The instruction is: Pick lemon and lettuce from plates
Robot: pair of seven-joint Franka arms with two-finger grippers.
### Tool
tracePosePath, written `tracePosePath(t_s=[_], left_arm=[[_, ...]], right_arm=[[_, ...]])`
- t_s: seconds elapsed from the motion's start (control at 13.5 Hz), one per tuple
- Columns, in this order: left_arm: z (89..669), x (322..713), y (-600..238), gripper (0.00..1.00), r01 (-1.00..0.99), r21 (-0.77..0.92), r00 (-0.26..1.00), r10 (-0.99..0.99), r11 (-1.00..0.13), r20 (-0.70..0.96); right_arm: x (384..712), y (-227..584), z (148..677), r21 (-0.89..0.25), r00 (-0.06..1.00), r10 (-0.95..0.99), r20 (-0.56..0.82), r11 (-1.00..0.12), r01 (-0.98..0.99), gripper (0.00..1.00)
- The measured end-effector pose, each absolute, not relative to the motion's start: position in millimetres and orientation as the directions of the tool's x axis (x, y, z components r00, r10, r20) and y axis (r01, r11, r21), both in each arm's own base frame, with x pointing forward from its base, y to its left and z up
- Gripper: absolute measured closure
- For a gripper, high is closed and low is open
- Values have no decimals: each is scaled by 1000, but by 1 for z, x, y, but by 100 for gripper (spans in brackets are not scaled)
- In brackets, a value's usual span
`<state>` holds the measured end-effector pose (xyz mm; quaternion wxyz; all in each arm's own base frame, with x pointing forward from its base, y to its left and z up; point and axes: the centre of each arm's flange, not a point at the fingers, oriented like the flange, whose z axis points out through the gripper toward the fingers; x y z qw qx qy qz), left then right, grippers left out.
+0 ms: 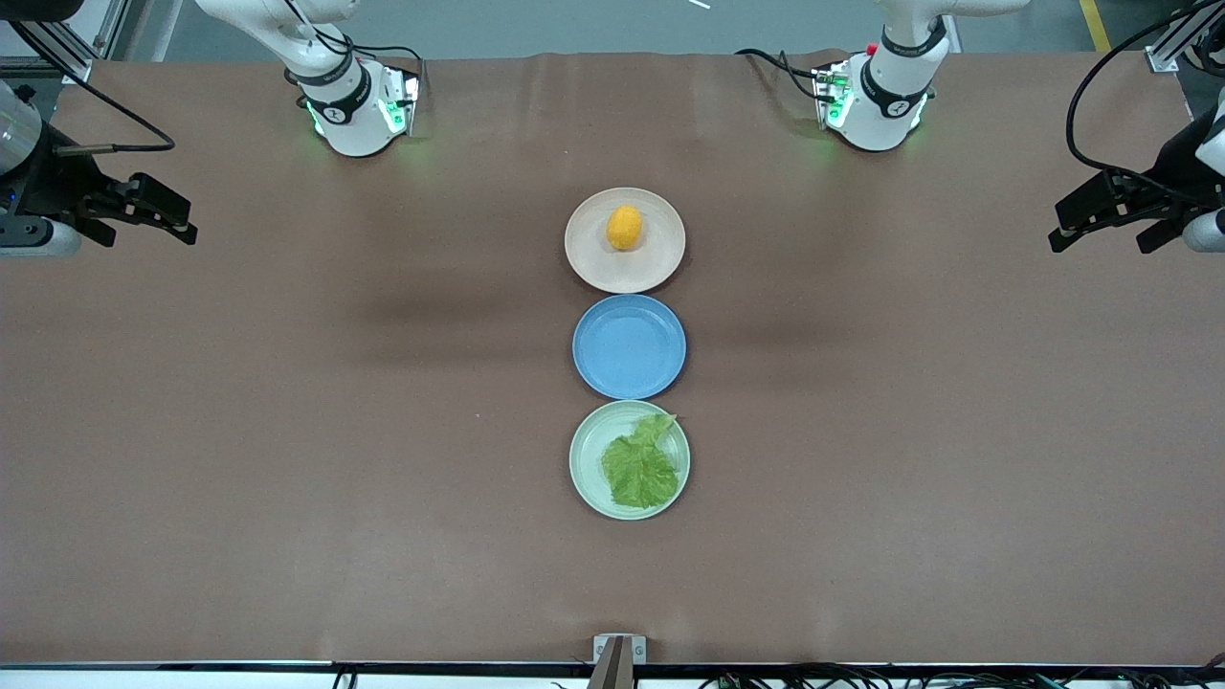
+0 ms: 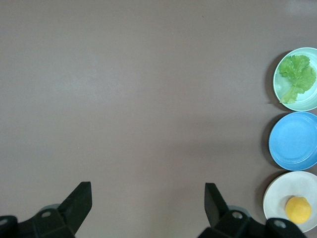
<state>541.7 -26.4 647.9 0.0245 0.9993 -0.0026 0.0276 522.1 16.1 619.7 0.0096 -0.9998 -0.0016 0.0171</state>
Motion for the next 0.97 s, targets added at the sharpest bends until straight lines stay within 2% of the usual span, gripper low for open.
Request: tracePosePath(t_s=[0.67,0.97], left_arm=[[639,543,-36,0,-14,54,1000,-13,-998,28],[557,576,-139,0,-70,108,995,-77,-992,-63]], right_arm=[[522,16,618,-20,999,19,-37,-1000,19,0],[522,16,620,-20,999,21,-33,-1000,20,0]])
